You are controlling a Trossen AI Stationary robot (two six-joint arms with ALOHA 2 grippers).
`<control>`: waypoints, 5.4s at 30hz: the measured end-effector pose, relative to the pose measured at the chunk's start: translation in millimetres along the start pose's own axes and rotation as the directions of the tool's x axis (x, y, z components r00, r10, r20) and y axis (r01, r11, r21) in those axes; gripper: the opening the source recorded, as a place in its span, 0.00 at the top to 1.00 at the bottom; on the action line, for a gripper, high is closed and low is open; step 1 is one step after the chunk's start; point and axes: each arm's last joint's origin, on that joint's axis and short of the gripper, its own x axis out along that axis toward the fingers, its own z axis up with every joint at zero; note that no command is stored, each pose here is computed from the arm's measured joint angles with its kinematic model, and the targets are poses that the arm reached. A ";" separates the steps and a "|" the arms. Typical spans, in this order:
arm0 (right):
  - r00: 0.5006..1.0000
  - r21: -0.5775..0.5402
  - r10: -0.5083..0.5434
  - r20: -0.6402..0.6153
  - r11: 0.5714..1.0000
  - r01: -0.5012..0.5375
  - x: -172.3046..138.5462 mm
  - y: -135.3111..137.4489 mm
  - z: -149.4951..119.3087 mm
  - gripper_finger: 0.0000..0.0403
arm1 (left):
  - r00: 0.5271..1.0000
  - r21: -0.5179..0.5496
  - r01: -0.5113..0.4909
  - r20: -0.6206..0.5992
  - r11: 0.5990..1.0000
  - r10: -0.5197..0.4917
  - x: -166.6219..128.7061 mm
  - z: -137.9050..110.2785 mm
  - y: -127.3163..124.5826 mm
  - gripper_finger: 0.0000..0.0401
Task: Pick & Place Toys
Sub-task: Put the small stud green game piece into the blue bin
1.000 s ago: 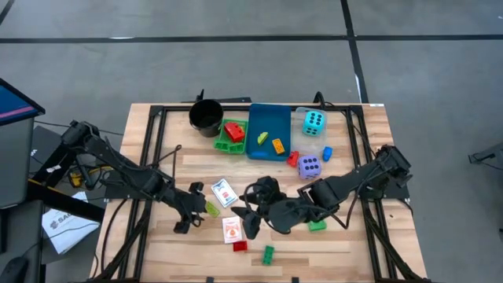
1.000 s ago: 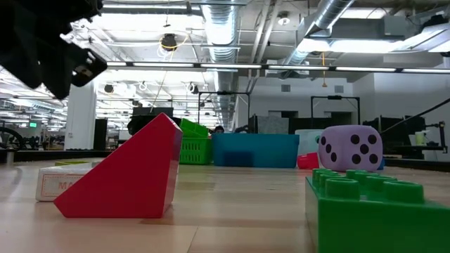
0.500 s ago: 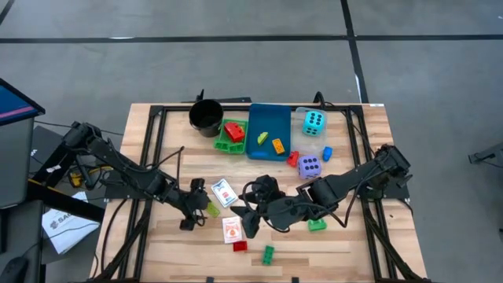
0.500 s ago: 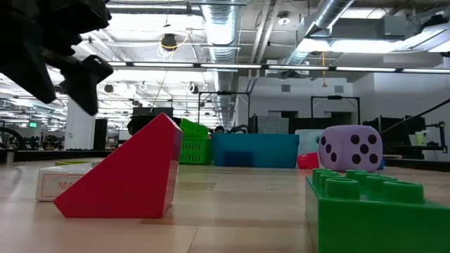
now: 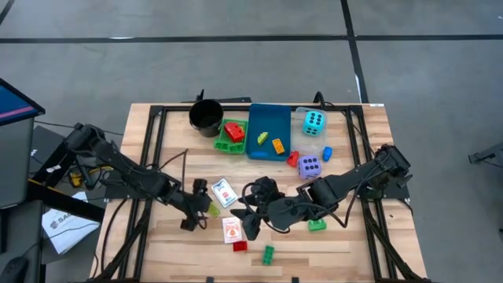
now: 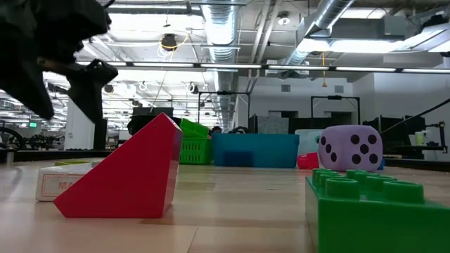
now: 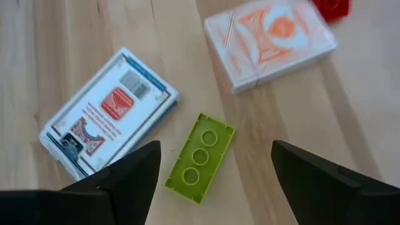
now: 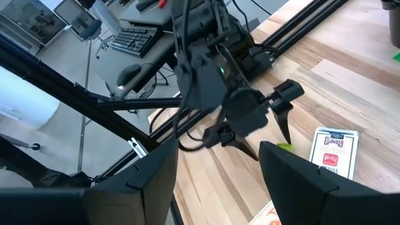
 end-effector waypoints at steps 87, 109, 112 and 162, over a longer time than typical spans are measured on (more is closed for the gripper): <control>0.969 -0.577 0.248 -0.012 0.790 -0.210 26.3 -40.9 83.2 0.46 | 0.474 -0.433 0.865 0.871 0.255 -0.130 -138.9 49.3 41.9 0.69; 0.937 -0.569 0.342 -0.077 0.756 -0.322 25.5 -38.0 82.9 0.46 | 0.356 -0.327 0.916 0.930 0.233 -0.094 -126.5 70.8 48.0 0.67; 0.936 -0.569 0.342 -0.077 0.756 -0.324 25.4 -37.7 82.6 0.46 | 0.356 -0.327 0.916 0.930 0.233 -0.093 -126.3 71.0 48.1 0.68; 0.922 -0.440 0.382 -0.064 0.819 -0.369 26.9 -40.2 89.9 0.87 | 0.231 -0.208 0.938 0.971 0.279 -0.053 -117.1 85.3 57.1 0.55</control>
